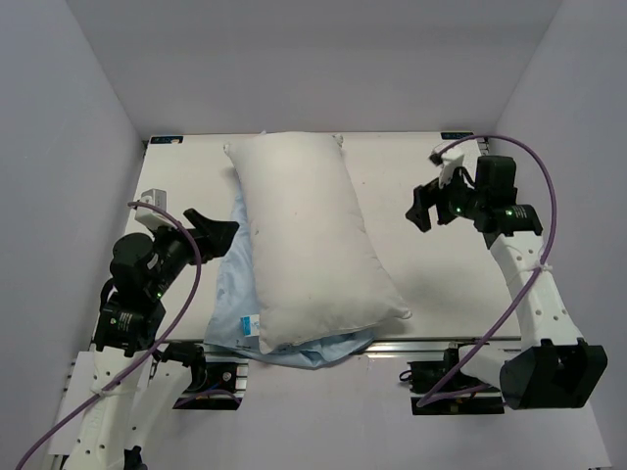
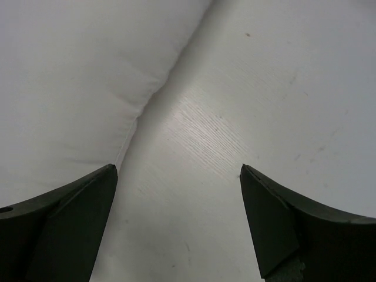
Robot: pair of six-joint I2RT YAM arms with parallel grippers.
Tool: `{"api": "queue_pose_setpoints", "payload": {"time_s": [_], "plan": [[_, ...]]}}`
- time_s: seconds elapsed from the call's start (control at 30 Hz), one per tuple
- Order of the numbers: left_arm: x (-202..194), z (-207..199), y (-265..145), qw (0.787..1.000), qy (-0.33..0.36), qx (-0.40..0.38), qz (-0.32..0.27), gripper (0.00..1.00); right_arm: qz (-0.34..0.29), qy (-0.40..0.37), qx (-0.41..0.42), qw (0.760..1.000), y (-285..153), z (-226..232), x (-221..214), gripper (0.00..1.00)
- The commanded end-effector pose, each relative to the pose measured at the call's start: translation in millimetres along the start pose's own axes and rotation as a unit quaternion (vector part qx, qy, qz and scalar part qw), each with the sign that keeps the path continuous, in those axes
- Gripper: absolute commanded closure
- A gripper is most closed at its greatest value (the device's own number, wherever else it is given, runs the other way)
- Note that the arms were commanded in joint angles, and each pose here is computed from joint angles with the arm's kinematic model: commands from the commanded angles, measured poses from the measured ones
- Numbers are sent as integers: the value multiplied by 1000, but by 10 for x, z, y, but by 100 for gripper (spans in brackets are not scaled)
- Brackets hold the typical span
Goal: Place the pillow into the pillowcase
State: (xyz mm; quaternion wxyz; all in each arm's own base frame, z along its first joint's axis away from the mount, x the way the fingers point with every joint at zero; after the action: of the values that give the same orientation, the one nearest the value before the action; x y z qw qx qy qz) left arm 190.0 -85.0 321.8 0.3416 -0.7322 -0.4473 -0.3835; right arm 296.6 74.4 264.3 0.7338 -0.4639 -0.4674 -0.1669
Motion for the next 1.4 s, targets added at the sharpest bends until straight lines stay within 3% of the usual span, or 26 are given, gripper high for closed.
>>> {"api": "queue_pose_setpoints", "payload": {"time_s": [0.0, 0.03, 0.13, 0.17, 0.2, 0.23, 0.27, 0.3, 0.37, 0.4, 0.47, 0.53, 0.57, 0.73, 0.77, 0.83, 0.9, 0.97, 1.07, 1.27, 1.3, 1.33, 1.37], "plan": [[-78, 68, -4, 1000, -9, 19, 17, 5, -60, -229, 180, 955, -149, 494, -56, 10], [-87, 75, -6, 1000, -11, 22, 19, 6, -80, -263, 188, 943, -202, 589, -51, 11], [-116, 110, -27, 999, -17, 35, 24, 23, -95, -332, 224, 911, -168, 865, -109, 10], [-141, 143, -28, 998, -20, 47, 31, 29, -103, -365, 253, 890, -163, 1023, -120, 11], [-140, 152, -34, 998, -22, 52, 32, 44, -112, -372, 282, 877, -164, 1141, -123, 11], [-144, 159, -41, 997, -28, 58, 34, 53, -121, -389, 303, 861, -177, 1243, -98, 11], [-180, 197, -56, 996, -33, 72, 43, 58, -132, -426, 338, 829, -173, 1452, -98, 11], [-191, 240, -49, 994, -36, 89, 46, 59, -121, -433, 344, 824, -87, 1528, -90, 12], [-231, 310, -71, 990, -48, 119, 59, 53, -125, -462, 379, 792, -70, 1889, -44, 15], [-252, 368, -49, 987, -53, 140, 65, 36, -113, -476, 376, 787, 41, 1939, -64, 14], [-263, 472, 2, 979, -52, 180, 80, 20, -119, -504, 379, 767, 188, 2184, -72, 11], [-318, 570, 55, 971, -50, 212, 102, 16, -110, -520, 387, 753, 287, 2303, -155, 11], [-310, 586, 60, 967, -49, 224, 111, 16, -110, -529, 394, 743, 315, 2428, -187, 11], [-315, 634, 176, 962, -54, 237, 121, 14, -101, -454, 335, 819, 671, 2582, 138, 11], [-322, 625, 193, 964, -58, 231, 117, 14, -81, -446, 343, 823, 657, 2584, 133, 11], [-354, 608, 197, 966, -67, 222, 116, 14, -84, -452, 378, 803, 542, 2682, 202, 11], [-458, 653, 190, 962, -75, 230, 127, 13, -73, -465, 414, 779, 384, 2721, -3, 11], [-532, 672, 174, 961, -79, 230, 134, 14, -71, -526, 423, 734, 300, 2802, -215, 11], [-713, 721, 151, 957, -91, 231, 150, 14, -41, -561, 430, 706, 206, 2720, -419, 11], [-910, 750, 93, 956, -108, 222, 158, 14, 13, -593, 436, 676, 342, 2647, -650, 11], [-903, 742, 86, 957, -109, 220, 156, 14, 32, -609, 404, 683, 490, 2577, -706, 11], [-877, 726, 71, 957, -108, 219, 154, 14, 2, -621, 372, 690, 635, 2636, -629, 11], [-862, 718, 61, 957, -108, 219, 154, 14, 11, -629, 353, 692, 753, 2576, -750, 11]]}}
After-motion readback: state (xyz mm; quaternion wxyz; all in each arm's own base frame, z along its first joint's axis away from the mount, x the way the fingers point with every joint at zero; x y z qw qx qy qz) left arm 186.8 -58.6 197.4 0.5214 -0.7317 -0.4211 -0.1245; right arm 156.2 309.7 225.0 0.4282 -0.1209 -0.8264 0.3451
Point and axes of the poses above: each gripper's point midway between its finger pads, its own y axis out along the fingers, its own z axis along the line the jaws close on, x = y × z, the point moved 4 cm from there along -y, back along the fingers, and after that the axes turned 7 degrees about y, right-handed, at the moved point
